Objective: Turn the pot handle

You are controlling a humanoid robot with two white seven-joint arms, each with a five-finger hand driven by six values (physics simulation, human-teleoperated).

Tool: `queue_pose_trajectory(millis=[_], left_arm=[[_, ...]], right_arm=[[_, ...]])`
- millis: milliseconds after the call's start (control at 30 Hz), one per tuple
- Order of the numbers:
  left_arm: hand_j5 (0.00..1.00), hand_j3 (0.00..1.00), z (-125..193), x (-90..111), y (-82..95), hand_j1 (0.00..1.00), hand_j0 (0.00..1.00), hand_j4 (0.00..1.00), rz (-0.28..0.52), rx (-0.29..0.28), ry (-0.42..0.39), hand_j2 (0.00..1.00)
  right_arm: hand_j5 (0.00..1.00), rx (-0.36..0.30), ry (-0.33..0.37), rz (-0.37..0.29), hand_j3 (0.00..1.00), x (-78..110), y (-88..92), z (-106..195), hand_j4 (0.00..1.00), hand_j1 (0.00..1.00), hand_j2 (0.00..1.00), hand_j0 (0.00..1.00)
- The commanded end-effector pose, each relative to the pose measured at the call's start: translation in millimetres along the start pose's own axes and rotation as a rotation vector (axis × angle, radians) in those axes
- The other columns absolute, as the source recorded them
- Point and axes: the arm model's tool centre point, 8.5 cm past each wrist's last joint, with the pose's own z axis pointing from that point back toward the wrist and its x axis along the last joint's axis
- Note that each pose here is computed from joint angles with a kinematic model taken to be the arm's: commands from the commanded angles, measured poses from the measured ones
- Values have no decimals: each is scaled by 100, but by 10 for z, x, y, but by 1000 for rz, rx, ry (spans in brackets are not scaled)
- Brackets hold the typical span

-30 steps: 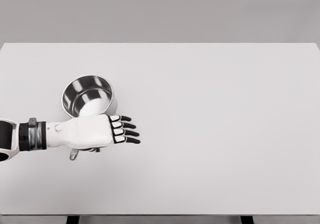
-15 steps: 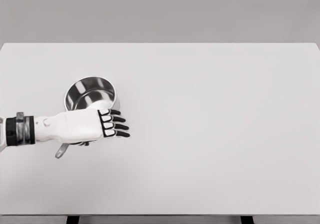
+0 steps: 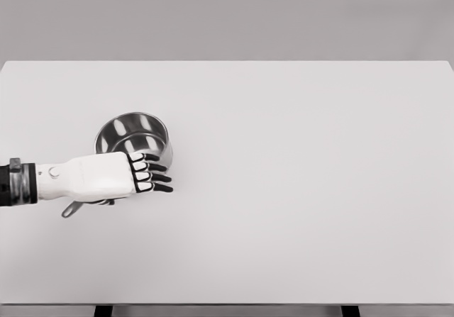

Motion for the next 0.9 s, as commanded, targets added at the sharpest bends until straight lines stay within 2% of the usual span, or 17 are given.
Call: queue_pose_trajectory(millis=[0,300,433,500,567,767,867], left_arm=[[100,100,16,-6,10,100,100,100,5,5,3,100],[100,100,83,-28,8,100,100,100,6,-3,17,100],[100,100,76,-35,82,100,100,100,61,58,13,100],[100,100,89,-56,127,100,100,100,55,75,18,100],[100,100,100,-76,168,100,100,100,47,83,22,100],[100,100,241,-97,162,100,100,100,121,103,43,100],[100,100,276,-99,200,100,100,100,141,168,50,100]], right_arm=[[100,0,0,0,100,0,0,0,100,100,100,100],[100,0,0,0,100,0,0,0,100,100,100,100],[100,0,0,0,100,0,0,0,100,100,100,100],[100,0,0,0,100,0,0,0,100,100,100,100],[100,0,0,0,100,0,0,0,100,100,100,100],[100,0,0,0,100,0,0,0,100,100,100,100],[100,0,0,0,100,0,0,0,100,100,100,100]])
